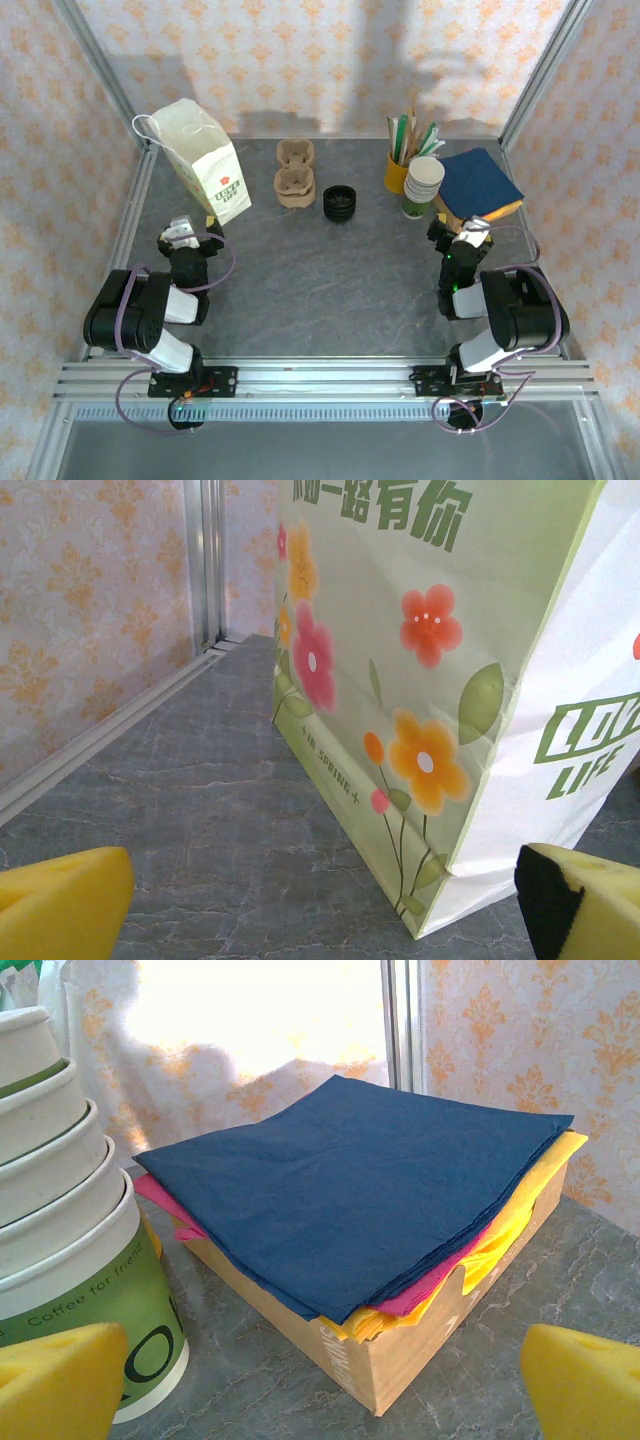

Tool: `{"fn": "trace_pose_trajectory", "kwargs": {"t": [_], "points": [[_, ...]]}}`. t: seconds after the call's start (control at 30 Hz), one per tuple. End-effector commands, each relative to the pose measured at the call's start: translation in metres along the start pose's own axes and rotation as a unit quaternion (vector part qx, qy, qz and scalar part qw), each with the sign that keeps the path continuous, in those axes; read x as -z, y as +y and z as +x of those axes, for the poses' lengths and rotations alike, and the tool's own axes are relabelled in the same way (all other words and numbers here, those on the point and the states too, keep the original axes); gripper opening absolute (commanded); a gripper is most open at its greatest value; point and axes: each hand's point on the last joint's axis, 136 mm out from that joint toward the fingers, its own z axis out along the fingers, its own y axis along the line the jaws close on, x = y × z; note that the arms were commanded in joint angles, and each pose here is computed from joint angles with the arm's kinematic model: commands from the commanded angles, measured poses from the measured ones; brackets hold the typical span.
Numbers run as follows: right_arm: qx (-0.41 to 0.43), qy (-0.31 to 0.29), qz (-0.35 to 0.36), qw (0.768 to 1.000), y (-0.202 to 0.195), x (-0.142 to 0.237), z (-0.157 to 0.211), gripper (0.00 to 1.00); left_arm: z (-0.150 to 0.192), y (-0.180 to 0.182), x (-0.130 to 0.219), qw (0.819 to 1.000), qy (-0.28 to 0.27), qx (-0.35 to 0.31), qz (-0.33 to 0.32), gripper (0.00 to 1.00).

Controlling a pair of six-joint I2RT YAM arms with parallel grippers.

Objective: Pack the takeout coffee

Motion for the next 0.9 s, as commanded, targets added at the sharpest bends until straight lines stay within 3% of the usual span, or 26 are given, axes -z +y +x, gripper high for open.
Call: {"fn": "trace_pose_trajectory", "kwargs": {"t": [0.0,0.87], "points": [[-0.009,-0.017,0.006,1.0,-0.001,0.0014,-0.0079,1.0,-0.0122,-0.0059,-0.0025,1.0,-0.022,0.004,0.012,0.99],[-0.021,-0.026,0.021,0.999,-0.0082,0.0053,-0.0114,1.0,-0.0188,-0.0055,0.0041,0.999,-0.039,0.008,0.017,0.99]]}}
